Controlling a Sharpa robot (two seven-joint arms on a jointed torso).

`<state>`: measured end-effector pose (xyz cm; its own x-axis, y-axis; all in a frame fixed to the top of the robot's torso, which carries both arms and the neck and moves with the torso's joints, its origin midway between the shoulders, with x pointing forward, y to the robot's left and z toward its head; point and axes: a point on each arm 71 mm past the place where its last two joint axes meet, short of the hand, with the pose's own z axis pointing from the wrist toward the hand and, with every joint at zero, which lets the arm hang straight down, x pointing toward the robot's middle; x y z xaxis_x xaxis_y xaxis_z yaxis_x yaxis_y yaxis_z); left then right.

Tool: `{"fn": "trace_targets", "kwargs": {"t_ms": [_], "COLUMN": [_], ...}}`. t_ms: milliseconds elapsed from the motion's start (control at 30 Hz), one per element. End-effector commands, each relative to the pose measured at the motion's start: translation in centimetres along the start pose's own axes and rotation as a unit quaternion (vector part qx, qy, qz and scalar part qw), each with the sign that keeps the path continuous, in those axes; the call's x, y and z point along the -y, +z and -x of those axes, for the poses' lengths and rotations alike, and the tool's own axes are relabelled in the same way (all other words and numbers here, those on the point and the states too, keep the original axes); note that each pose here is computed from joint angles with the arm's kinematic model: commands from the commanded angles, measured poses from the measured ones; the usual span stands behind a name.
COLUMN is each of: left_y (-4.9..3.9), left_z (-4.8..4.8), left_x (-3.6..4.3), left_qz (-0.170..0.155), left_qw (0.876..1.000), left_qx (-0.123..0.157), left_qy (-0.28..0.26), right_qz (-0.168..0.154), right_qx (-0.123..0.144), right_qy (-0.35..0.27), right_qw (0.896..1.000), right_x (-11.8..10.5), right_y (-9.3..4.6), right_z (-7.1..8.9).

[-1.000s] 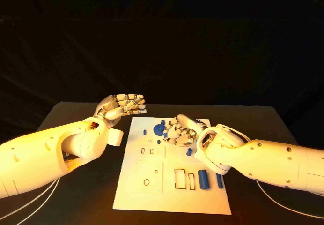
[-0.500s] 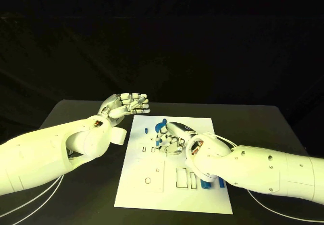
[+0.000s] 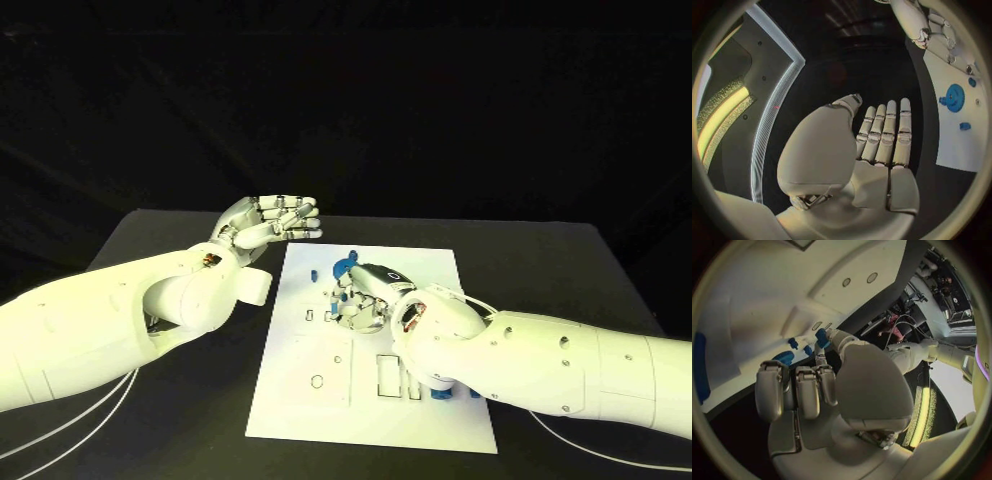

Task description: Assemble the parts on the task board

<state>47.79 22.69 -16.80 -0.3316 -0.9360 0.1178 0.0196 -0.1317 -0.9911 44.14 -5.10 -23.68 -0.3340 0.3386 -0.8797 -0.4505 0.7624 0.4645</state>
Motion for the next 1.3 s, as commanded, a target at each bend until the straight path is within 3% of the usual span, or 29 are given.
{"fn": "trace_targets", "kwargs": {"t_ms": [33,1300], "left_y": [0.06,0.16], "left_z": [-0.26,-0.22], "left_x": [0.08,0.01], "left_qz": [-0.003,-0.002], "left_qw": [1.000,1.000], "left_qx": [-0.008,-0.010], "left_qy": [-0.004,-0.005], "right_qz": [0.003,-0.007], "right_qx": [-0.012,-0.020], "right_qy": [-0.018,-0.035], "right_qw": [1.000,0.999], "right_x": [-0.07,0.13], "right_y": [0.03,0.30], "right_z": [-0.43,-1.30]}}
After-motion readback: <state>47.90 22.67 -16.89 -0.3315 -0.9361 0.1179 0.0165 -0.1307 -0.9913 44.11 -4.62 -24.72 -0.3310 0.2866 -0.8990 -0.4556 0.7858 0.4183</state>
